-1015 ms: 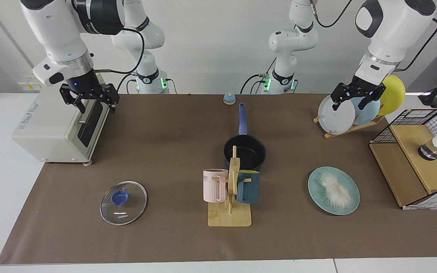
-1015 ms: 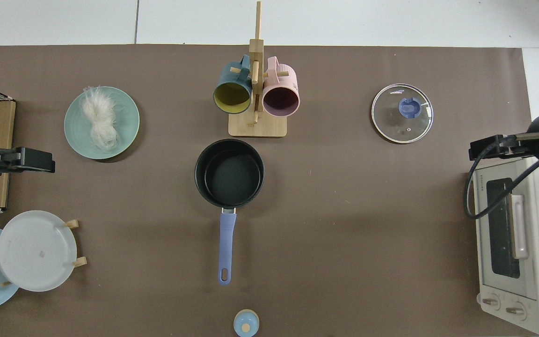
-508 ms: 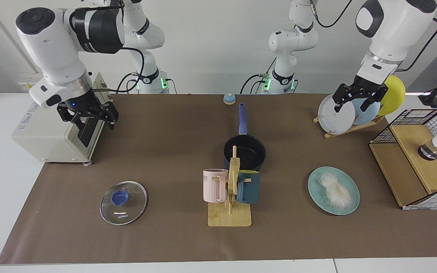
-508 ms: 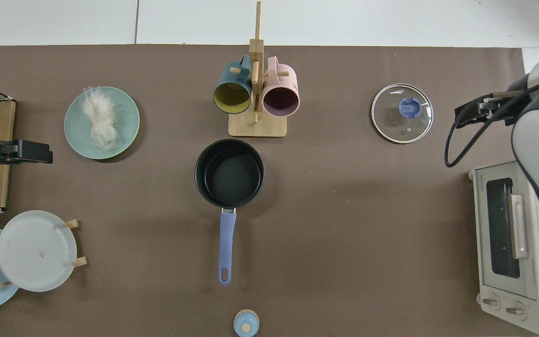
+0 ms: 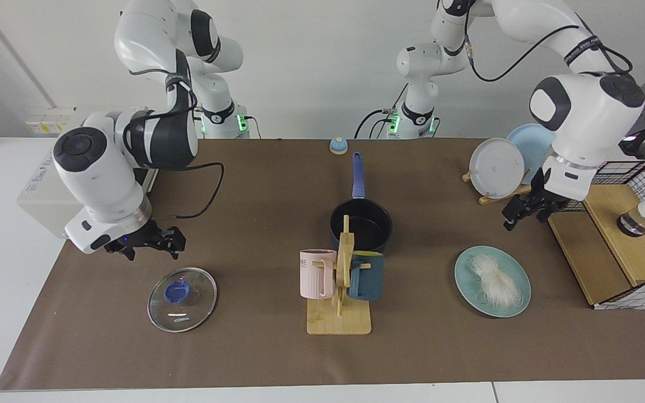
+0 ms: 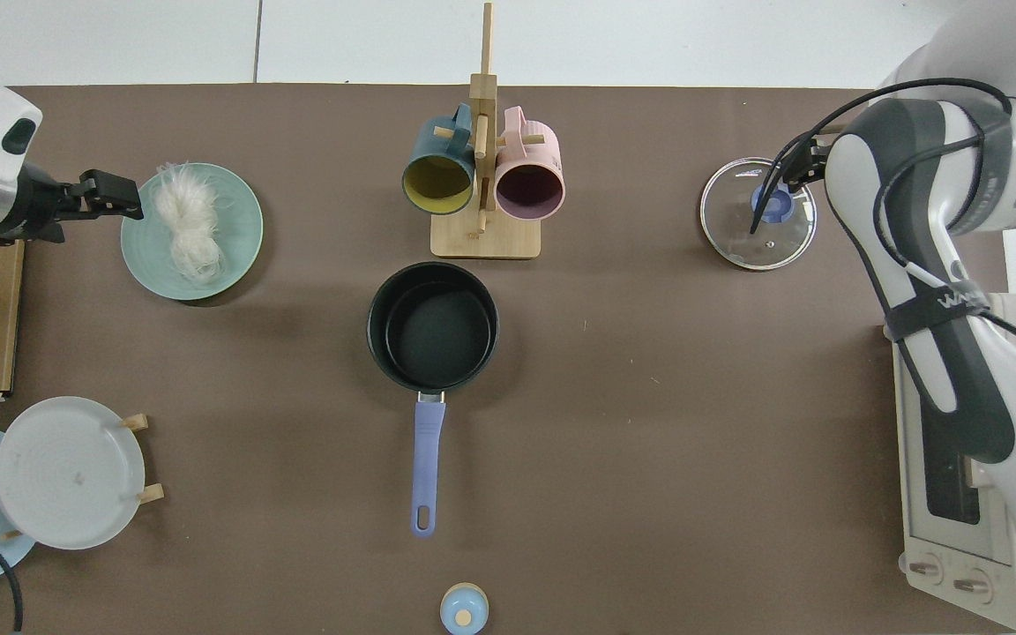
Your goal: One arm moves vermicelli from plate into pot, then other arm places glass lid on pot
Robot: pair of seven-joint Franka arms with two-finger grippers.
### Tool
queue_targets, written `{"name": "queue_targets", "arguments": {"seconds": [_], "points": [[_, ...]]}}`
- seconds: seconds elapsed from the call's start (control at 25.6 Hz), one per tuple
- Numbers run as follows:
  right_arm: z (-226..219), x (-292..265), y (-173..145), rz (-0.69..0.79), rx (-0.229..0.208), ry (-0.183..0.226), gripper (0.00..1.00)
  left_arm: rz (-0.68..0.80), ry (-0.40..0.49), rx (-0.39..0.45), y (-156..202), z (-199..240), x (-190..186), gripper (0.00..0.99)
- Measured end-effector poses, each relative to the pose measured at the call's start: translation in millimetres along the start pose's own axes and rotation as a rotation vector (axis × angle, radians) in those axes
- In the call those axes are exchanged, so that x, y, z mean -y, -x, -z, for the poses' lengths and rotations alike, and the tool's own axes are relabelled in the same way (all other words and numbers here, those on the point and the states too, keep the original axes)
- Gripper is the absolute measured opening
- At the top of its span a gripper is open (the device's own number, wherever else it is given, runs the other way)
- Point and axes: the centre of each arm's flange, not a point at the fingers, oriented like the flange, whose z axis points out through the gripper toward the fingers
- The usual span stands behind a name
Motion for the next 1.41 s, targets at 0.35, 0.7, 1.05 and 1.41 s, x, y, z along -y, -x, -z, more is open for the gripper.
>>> {"name": "queue_targets", "arguments": {"seconds": [0.35,0.7,1.05,1.41], "points": [[-72,16,-32,0.021,-0.053,0.007,1.00,0.244,0.022,-0.034,-43,-88,-9,0.982],[-93,17,-38,0.022,-0.063,0.009,1.00,0.209,0.018,-0.068,-51,-115,-19,0.974],[-114,17,-38,0.018,-0.042,0.001,1.00,0.150,0.010,-0.030,-39,-152,-29,0.974],[-123,23,-38,0.020,-0.054,-0.010,1.00,0.104,-0.013,-0.024,-34,-174,-27,0.943]]}}
